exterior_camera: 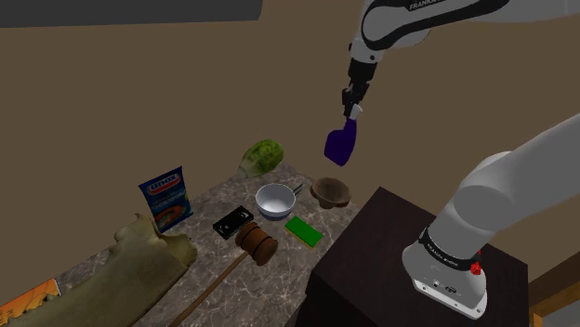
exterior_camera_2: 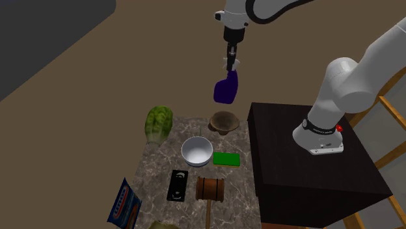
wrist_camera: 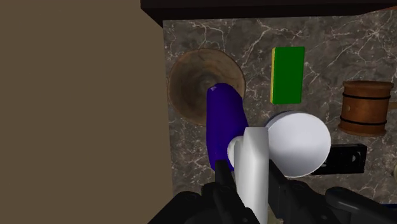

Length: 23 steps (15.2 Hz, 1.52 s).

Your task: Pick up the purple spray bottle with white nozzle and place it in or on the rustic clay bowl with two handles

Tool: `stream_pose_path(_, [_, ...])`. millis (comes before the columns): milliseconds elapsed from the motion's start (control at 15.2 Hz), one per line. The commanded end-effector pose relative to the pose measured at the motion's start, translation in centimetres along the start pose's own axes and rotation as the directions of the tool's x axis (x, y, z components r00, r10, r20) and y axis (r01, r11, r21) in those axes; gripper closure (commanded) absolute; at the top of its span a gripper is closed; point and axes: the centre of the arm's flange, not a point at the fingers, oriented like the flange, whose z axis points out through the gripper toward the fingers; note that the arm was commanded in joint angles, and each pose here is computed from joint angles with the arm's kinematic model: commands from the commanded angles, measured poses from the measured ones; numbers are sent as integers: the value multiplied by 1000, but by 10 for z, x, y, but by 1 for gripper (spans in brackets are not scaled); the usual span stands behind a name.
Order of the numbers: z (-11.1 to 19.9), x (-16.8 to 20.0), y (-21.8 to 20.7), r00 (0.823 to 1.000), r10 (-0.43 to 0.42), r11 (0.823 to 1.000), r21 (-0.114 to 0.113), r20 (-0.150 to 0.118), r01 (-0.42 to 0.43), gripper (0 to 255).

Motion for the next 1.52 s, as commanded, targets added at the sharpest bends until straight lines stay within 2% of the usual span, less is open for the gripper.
stream_pose_path(0, [10,-1,0,1000,0,1000,0,-1,0,255])
stream_pose_path(1452, [126,-3,-1,1000,0,1000,0,-1,0,255])
